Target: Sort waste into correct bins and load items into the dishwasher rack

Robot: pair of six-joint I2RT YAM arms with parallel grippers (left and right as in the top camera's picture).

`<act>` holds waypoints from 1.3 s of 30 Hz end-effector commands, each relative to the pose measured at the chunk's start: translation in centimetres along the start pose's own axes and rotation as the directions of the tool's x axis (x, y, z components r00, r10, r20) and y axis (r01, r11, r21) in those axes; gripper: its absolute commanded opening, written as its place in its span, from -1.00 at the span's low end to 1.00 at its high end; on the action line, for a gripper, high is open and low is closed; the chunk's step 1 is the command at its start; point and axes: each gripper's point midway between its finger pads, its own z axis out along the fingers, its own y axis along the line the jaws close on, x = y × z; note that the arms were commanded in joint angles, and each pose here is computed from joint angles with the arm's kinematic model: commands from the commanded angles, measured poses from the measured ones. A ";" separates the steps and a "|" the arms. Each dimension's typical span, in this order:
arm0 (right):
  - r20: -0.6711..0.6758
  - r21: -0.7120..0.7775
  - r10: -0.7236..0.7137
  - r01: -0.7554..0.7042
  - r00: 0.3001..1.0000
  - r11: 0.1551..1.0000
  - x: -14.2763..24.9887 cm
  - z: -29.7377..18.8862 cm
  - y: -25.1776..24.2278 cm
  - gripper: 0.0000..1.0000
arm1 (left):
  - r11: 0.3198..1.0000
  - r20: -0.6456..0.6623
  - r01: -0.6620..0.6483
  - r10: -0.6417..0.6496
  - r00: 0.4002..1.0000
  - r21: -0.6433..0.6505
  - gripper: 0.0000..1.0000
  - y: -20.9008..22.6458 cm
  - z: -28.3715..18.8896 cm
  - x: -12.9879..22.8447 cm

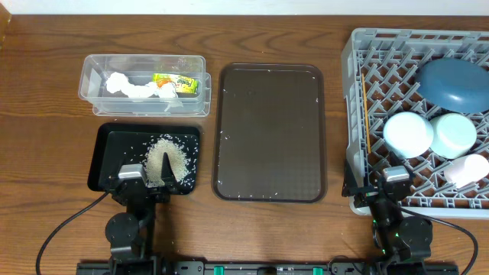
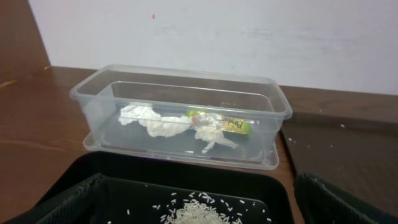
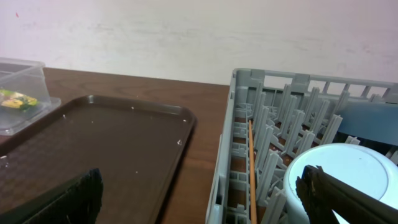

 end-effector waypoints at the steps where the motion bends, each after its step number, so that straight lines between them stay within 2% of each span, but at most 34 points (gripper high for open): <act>1: 0.001 0.013 -0.012 0.012 1.000 1.000 0.0 0.0 -0.3 0.98 | 0.998 -0.038 -0.033 0.035 0.999 0.052 0.93 -0.9 0.1 1.5; 11: 0.001 0.013 -0.012 0.012 1.000 1.000 0.0 0.0 -0.3 0.98 | 0.999 -0.039 0.010 -0.008 0.999 0.047 0.93 -0.8 0.1 1.5; 39: 0.001 0.013 -0.012 0.012 1.000 1.000 0.0 0.0 -0.3 0.98 | 0.999 -0.040 0.010 -0.008 0.999 0.047 0.93 -0.8 0.1 1.5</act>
